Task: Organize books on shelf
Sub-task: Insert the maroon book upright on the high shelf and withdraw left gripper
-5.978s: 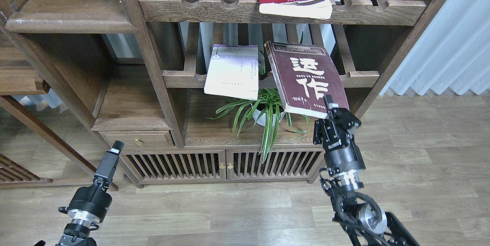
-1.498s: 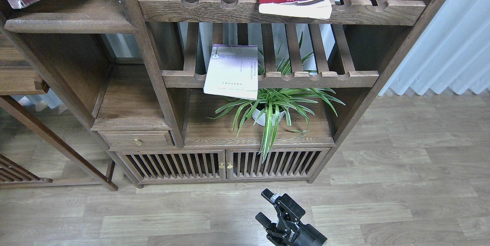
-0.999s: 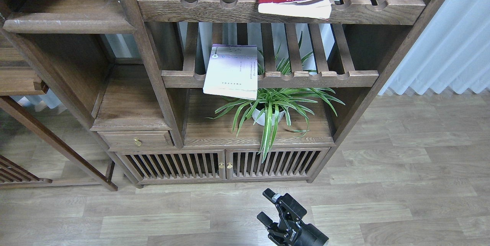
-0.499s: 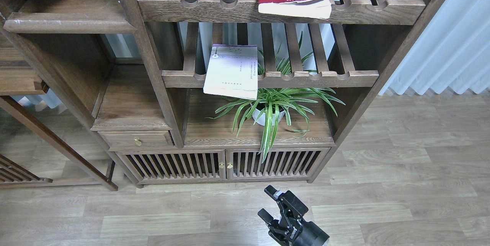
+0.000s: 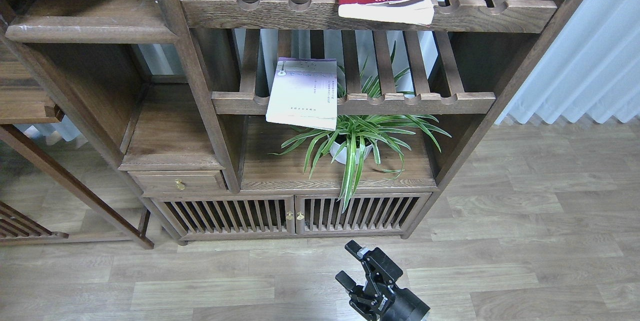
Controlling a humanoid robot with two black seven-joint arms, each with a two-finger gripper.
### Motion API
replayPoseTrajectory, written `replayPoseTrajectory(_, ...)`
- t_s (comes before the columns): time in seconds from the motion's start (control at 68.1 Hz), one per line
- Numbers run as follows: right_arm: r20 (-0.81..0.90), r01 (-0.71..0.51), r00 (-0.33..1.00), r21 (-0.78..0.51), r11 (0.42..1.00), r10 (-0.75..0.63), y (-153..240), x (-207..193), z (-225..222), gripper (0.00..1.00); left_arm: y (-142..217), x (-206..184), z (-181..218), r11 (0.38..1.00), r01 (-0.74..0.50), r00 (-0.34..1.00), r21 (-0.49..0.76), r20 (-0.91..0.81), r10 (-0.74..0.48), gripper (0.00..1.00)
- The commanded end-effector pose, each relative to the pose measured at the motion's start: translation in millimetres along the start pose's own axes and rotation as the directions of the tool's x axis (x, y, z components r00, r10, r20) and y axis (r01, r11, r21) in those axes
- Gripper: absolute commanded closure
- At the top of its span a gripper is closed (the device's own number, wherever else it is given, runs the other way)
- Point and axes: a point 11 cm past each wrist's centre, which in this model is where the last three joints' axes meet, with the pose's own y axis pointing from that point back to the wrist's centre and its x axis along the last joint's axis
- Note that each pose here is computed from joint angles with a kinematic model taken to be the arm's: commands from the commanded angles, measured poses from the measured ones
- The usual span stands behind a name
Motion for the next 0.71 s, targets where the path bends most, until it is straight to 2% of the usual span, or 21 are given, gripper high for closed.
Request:
replayPoseTrajectory(0.0,-0.021,-0.012,1.000,0.005,1.000,0.012,5,-1,-9,0.00,0,0,-1,1.000,0.005,1.000,0.016,-0.025,-0.004,0.94)
replayPoseTrajectory(0.411,-0.042,-0.009,0.999,0.031,0.999,0.010,10,-6,-23,0.00,-17,-39,30,0.992,0.099,0.995,-0.077,-0.021,-0.101,0.93)
replayPoseTrajectory(0.499,-0.035,-0.002,0.999,0.044,0.999,0.003,11,-8,-26,0.00,-15,-33,33,0.983,0.061,0.998,-0.173,0.020,-0.059,0.94)
replayPoseTrajectory(0.69,-0.031,0.005,1.000,0.048,0.999,-0.004,9,-10,-28,0.00,-7,-12,28,0.954,-0.030,0.986,-0.297,0.148,0.077,0.94)
